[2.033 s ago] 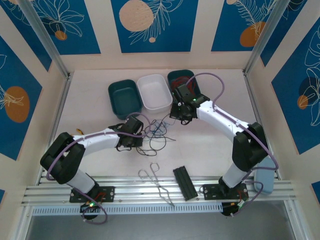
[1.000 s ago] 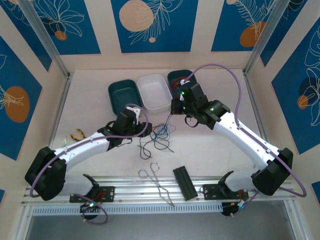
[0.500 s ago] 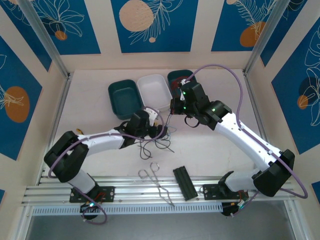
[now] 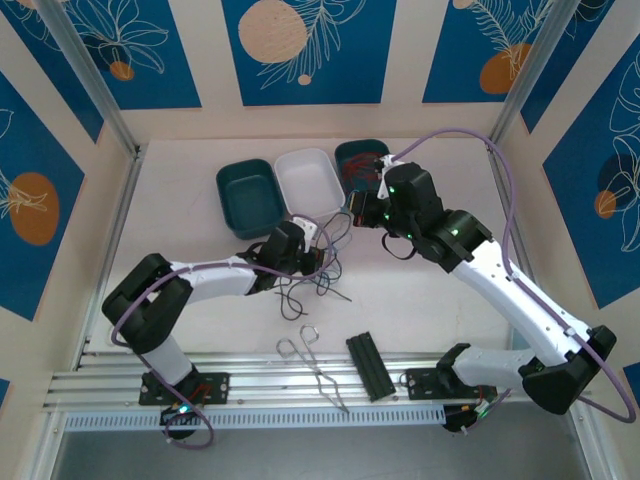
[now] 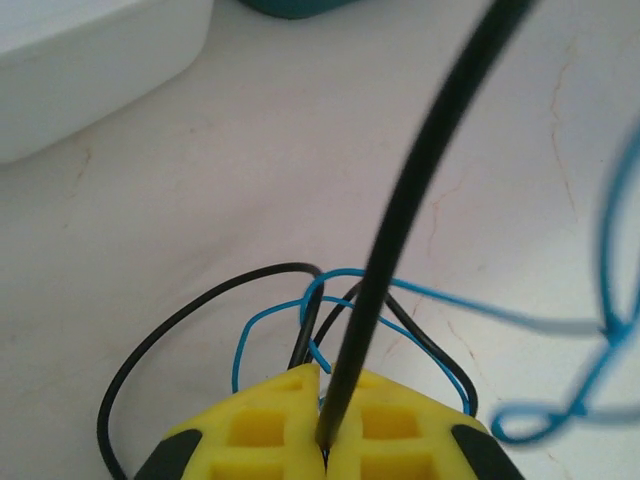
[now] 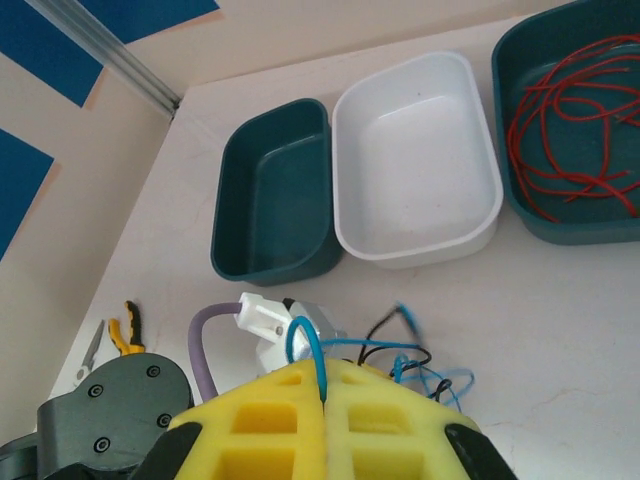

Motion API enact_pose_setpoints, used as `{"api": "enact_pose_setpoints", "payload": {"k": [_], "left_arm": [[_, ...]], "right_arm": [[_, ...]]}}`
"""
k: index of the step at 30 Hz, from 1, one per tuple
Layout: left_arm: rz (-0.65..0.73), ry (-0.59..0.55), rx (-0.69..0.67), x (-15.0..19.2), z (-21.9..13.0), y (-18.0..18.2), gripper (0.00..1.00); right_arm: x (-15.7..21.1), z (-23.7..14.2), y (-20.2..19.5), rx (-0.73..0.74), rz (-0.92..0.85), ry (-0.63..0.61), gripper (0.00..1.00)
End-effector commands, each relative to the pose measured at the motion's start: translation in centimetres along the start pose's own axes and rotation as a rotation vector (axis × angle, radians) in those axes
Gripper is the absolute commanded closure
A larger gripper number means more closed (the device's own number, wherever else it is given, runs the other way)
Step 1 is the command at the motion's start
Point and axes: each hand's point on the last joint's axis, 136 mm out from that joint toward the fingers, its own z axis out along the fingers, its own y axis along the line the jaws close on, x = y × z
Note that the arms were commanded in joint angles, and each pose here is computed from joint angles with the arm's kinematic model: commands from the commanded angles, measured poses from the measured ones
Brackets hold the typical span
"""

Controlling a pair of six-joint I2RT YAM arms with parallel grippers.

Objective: Untangle the cables

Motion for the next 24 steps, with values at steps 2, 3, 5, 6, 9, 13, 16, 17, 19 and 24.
{"api": "enact_pose_setpoints", "payload": {"k": [2, 3, 5, 6, 9, 13, 16, 17, 19, 24], "left_arm": [[-0.003, 0.017, -0.026, 0.1, 0.0, 0.2, 1.0], [-0.002, 0.02, -0.027, 0.1, 0.0, 0.2, 1.0], [0.001, 0.027, -0.03, 0.3, -0.2, 0.2, 1.0], [0.001, 0.032, -0.033, 0.5, -0.2, 0.3, 1.0], [0.005, 0.05, -0.041, 1.1, -0.3, 0.6, 1.0], [0.015, 0.079, -0.047, 2.0, -0.3, 0.9, 1.0], [0.022, 0.107, -0.062, 2.7, -0.2, 1.3, 1.0], [0.027, 0.117, -0.073, 2.9, -0.2, 1.5, 1.0], [0.033, 0.139, -0.09, 3.4, -0.1, 1.8, 1.0], [0.042, 0.184, -0.117, 4.6, 0.0, 2.5, 1.0]], "right_arm": [[-0.9, -1.6, -1.5, 0.052, 0.016, -0.05, 1.0], [-1.1, -1.8, -1.7, 0.057, 0.016, -0.056, 1.0], [-1.5, -2.4, -2.3, 0.081, 0.015, -0.075, 1.0], [-1.7, -2.8, -2.6, 0.092, 0.014, -0.084, 1.0], [-2.5, -4.0, -3.4, 0.121, 0.01, -0.121, 1.0], [-3.4, -5.8, -4.6, 0.156, 0.013, -0.167, 1.0], [-4.2, -7.2, -5.5, 0.191, 0.012, -0.202, 1.0], [-4.5, -7.8, -5.9, 0.208, 0.011, -0.217, 1.0], [-5.1, -9.1, -6.4, 0.232, 0.009, -0.251, 1.0], [-6.4, -11.7, -7.8, 0.284, 0.005, -0.315, 1.0]]}}
